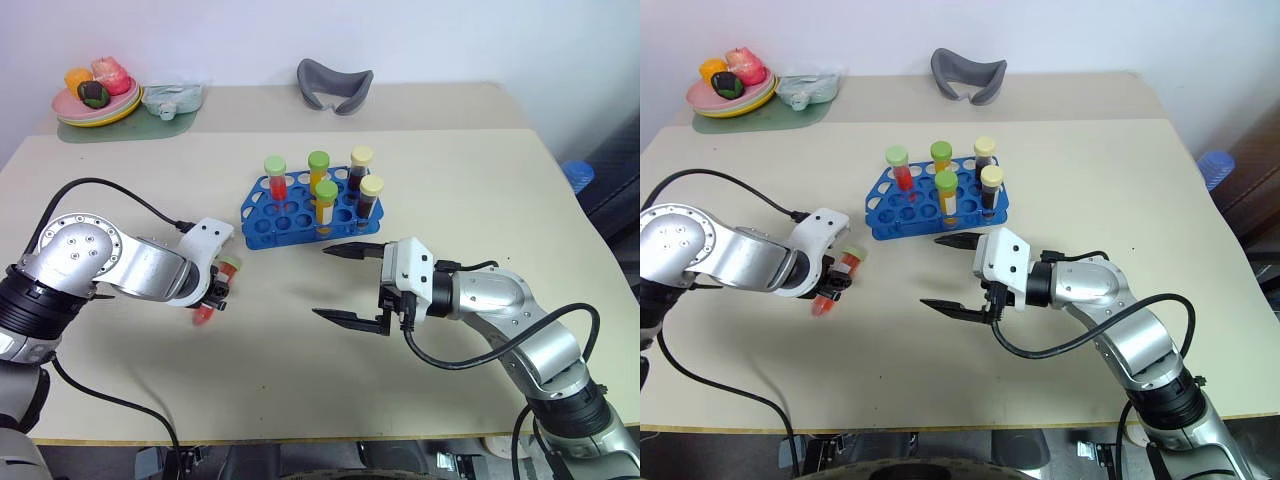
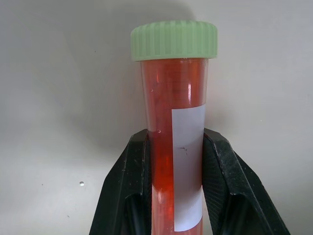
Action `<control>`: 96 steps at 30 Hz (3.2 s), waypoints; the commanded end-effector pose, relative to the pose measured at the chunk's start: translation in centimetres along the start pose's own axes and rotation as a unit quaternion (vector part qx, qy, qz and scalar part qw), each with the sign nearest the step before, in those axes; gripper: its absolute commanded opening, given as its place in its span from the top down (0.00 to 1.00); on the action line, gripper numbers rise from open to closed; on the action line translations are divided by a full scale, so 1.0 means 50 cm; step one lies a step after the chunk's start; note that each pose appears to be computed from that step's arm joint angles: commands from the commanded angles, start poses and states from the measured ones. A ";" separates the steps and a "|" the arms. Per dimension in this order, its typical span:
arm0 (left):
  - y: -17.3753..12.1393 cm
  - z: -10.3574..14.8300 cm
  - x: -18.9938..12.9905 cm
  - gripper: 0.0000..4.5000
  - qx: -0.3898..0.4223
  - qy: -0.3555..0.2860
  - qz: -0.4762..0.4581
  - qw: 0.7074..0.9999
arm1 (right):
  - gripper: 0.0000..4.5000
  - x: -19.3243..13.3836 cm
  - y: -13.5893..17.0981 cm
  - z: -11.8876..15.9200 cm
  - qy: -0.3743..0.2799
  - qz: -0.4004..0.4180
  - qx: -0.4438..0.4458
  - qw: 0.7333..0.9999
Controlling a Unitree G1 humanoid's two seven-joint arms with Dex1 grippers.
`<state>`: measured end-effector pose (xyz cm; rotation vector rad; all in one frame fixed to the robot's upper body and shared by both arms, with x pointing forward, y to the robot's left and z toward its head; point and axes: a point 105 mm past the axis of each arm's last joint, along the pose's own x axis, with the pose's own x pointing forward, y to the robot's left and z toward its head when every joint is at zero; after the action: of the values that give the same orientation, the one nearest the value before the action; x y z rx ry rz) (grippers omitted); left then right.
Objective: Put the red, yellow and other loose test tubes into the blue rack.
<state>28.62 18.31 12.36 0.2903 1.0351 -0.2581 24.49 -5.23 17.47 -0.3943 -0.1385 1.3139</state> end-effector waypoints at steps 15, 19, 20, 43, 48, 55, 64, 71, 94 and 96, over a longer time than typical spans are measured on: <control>-0.054 0.212 -0.162 0.83 0.135 -0.629 0.011 0.765 | 0.03 -0.097 -0.066 -0.064 0.019 -0.197 0.095 0.976; -0.076 0.219 -0.136 0.83 0.121 -0.672 -0.007 0.731 | 0.03 -0.110 -0.060 -0.082 0.031 -0.222 0.107 0.969; -0.079 0.220 -0.130 0.83 0.119 -0.678 -0.008 0.725 | 0.03 -0.112 -0.059 -0.084 0.032 -0.224 0.110 0.968; -0.110 0.194 -0.007 0.83 0.085 -0.676 -0.045 0.730 | 0.03 -0.113 -0.062 -0.087 0.034 -0.236 0.113 0.965; -0.112 0.197 -0.001 0.83 0.083 -0.679 -0.042 0.728 | 0.03 -0.109 -0.061 -0.087 0.033 -0.235 0.114 0.965; -0.115 0.207 0.006 0.83 0.088 -0.684 -0.026 0.724 | 0.03 -0.104 -0.057 -0.085 0.030 -0.236 0.117 0.964; -0.107 0.210 0.010 0.83 0.087 -0.685 -0.012 0.724 | 0.03 -0.101 -0.053 -0.085 0.031 -0.235 0.120 0.964; -0.111 0.198 0.011 0.83 0.078 -0.681 -0.025 0.728 | 0.03 -0.098 -0.054 -0.085 0.029 -0.232 0.119 0.965; -0.095 0.198 0.020 0.83 0.088 -0.670 0.004 0.737 | 0.03 -0.094 -0.053 -0.088 0.027 -0.233 0.122 0.965; -0.093 0.197 0.020 0.83 0.087 -0.670 0.006 0.737 | 0.03 -0.093 -0.052 -0.089 0.027 -0.232 0.123 0.965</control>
<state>35.20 9.52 15.74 0.1869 -0.4522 -0.4815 27.38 -11.67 13.62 -0.1660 0.0407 0.8274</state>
